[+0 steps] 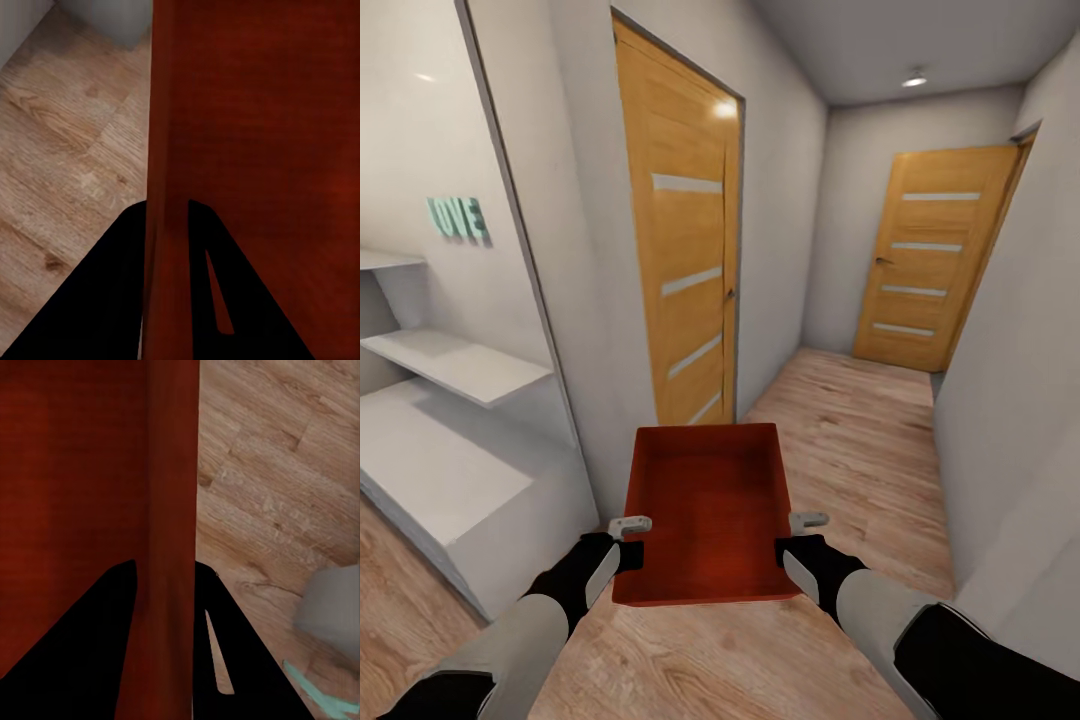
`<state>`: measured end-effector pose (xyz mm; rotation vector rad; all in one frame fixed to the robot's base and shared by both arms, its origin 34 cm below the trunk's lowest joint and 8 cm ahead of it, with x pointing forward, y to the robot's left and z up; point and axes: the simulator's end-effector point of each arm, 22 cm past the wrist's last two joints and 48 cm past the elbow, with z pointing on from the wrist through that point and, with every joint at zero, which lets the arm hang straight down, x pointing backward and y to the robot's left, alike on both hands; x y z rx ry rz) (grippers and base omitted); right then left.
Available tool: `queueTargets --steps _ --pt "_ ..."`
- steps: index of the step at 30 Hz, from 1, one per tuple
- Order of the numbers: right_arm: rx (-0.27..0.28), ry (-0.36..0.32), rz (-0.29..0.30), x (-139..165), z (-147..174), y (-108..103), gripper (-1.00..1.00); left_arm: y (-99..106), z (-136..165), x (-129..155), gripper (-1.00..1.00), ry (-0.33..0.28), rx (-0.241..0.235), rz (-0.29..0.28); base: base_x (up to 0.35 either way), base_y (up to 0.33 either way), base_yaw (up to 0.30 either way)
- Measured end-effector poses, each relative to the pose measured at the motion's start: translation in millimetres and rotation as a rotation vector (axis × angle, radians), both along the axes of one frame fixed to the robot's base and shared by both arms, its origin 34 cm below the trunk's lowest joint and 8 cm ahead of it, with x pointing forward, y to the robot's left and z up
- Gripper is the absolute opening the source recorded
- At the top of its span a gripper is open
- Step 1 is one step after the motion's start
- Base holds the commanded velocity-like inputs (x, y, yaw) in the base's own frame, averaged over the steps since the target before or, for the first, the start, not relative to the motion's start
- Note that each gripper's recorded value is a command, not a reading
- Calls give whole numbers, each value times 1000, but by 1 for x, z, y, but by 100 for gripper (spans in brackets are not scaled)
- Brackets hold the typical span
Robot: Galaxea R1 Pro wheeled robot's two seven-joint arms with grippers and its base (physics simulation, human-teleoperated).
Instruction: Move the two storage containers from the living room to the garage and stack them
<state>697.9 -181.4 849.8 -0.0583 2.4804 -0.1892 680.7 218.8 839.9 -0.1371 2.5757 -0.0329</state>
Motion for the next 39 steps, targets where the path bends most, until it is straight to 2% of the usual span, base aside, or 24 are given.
queueTargets --steps 31,39 --pt "0 0 0 0 0 0 -100 0 0 0 -100 0 0 0 322 0 -217" --pt "0 0 0 0 0 0 -100 0 0 0 -100 0 0 0 322 0 -68"
